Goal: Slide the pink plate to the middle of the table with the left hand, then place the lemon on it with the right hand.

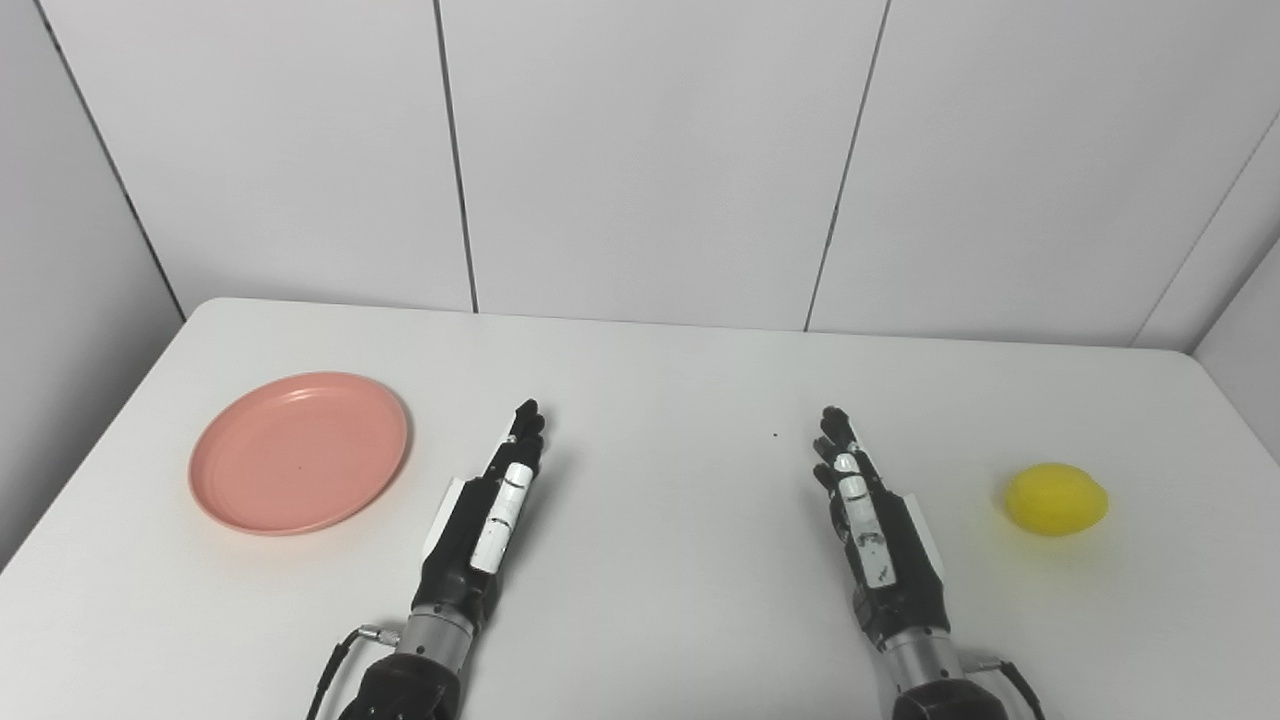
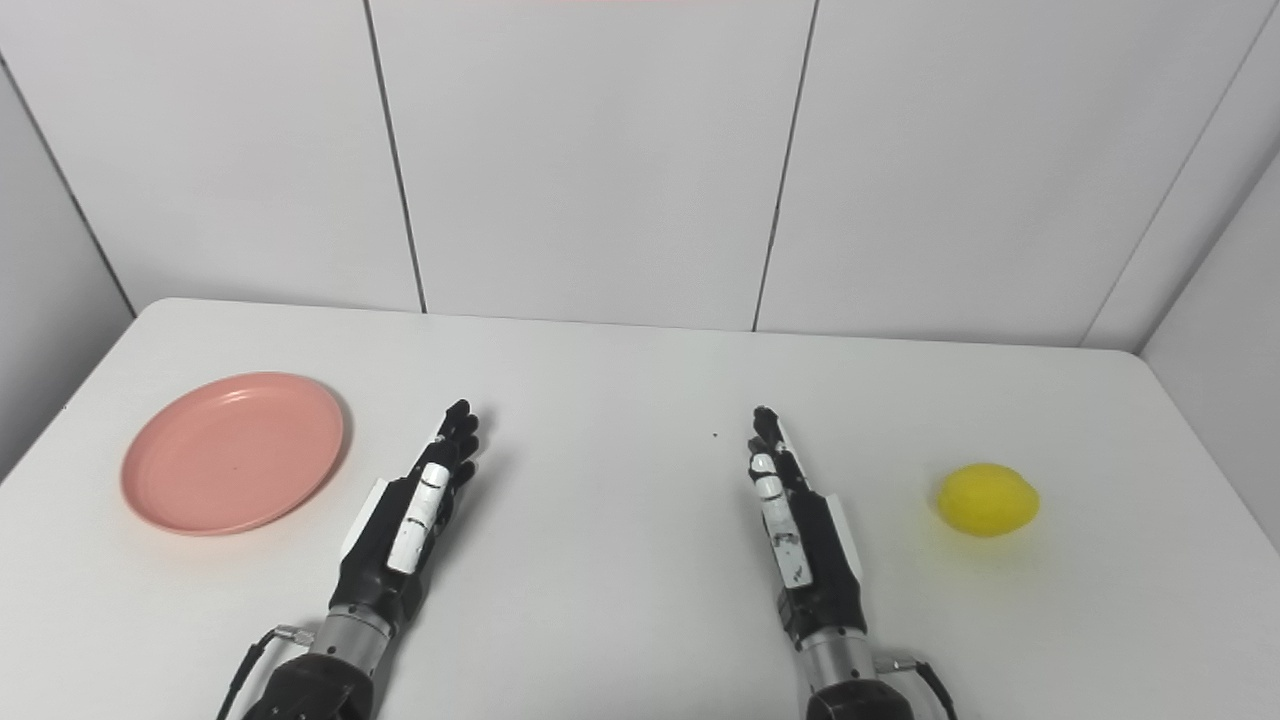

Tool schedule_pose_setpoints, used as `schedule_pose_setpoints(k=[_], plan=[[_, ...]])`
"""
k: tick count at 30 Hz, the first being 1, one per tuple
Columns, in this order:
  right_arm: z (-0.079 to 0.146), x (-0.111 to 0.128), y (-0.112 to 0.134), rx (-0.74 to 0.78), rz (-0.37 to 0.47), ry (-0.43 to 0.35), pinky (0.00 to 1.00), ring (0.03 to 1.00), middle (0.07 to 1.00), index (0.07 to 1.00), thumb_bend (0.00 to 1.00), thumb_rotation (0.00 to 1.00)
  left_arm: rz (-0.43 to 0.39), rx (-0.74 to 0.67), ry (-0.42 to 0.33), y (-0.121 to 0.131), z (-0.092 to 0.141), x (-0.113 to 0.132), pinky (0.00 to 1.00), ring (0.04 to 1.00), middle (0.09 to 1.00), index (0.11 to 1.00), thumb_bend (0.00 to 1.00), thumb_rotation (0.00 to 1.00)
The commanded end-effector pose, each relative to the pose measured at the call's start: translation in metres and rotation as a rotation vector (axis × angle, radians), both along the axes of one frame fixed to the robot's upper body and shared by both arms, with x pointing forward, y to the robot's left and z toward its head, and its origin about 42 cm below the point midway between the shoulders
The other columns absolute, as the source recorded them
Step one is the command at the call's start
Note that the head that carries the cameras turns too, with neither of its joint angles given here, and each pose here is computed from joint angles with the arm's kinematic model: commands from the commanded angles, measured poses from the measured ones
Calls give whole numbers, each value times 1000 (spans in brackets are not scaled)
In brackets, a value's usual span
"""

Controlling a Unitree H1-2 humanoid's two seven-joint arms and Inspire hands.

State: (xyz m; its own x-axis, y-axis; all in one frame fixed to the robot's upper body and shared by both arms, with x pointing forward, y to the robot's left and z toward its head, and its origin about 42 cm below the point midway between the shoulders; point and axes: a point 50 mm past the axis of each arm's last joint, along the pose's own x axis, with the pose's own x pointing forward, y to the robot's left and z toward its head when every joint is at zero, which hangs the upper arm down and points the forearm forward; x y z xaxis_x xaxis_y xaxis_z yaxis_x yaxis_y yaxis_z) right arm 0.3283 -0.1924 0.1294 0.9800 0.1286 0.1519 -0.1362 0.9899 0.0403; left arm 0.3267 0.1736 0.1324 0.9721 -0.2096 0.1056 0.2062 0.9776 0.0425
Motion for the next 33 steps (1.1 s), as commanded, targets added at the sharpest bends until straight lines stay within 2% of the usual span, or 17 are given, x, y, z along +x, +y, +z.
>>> schedule_pose_setpoints(k=[1, 5, 11, 15, 18, 23, 28, 29, 31, 33], plan=[[12, 4, 1, 7, -1, -38, 998, 987, 984, 956, 624, 924, -10, -5, -85, -3, 17, 4, 1000, 1000, 1000, 1000, 664, 1000], [10, 5, 3, -26, 7, -37, 1000, 999, 994, 966, 645, 966, -5, 3, -95, 1, 17, 4, 1000, 1000, 1000, 1000, 652, 1000], [10, 7, 8, -39, -13, -27, 991, 990, 984, 953, 694, 947, 66, 8, -122, 8, 15, 4, 961, 976, 1000, 1000, 616, 1000], [10, 7, 8, -56, -8, -29, 993, 996, 992, 962, 689, 963, 68, 5, -126, 9, 14, 5, 947, 970, 1000, 999, 617, 1000], [10, 8, 8, -65, -8, -33, 998, 996, 992, 966, 685, 975, 34, -27, -120, 8, 14, 5, 987, 994, 1000, 1000, 617, 1000], [9, 8, 6, -61, 0, -28, 1000, 996, 995, 971, 677, 974, -10, -19, -104, 7, 14, 5, 1000, 1000, 1000, 1000, 672, 1000], [6, 5, 0, -29, 10, -32, 1000, 1000, 1000, 982, 642, 959, 21, -32, -119, 2, 15, 5, 1000, 1000, 1000, 1000, 645, 1000], [5, 5, -2, -20, 3, -29, 991, 992, 989, 964, 665, 914, 29, -40, -126, 1, 14, 5, 990, 1000, 1000, 1000, 633, 1000], [4, 3, -8, -33, -2, -25, 997, 993, 987, 964, 704, 906, 33, -36, -139, -3, 14, 6, 984, 1000, 1000, 1000, 625, 1000], [4, 1, -13, -34, 7, -29, 1000, 998, 993, 973, 699, 897, 34, -30, -138, -7, 17, 5, 993, 1000, 1000, 1000, 624, 1000]])
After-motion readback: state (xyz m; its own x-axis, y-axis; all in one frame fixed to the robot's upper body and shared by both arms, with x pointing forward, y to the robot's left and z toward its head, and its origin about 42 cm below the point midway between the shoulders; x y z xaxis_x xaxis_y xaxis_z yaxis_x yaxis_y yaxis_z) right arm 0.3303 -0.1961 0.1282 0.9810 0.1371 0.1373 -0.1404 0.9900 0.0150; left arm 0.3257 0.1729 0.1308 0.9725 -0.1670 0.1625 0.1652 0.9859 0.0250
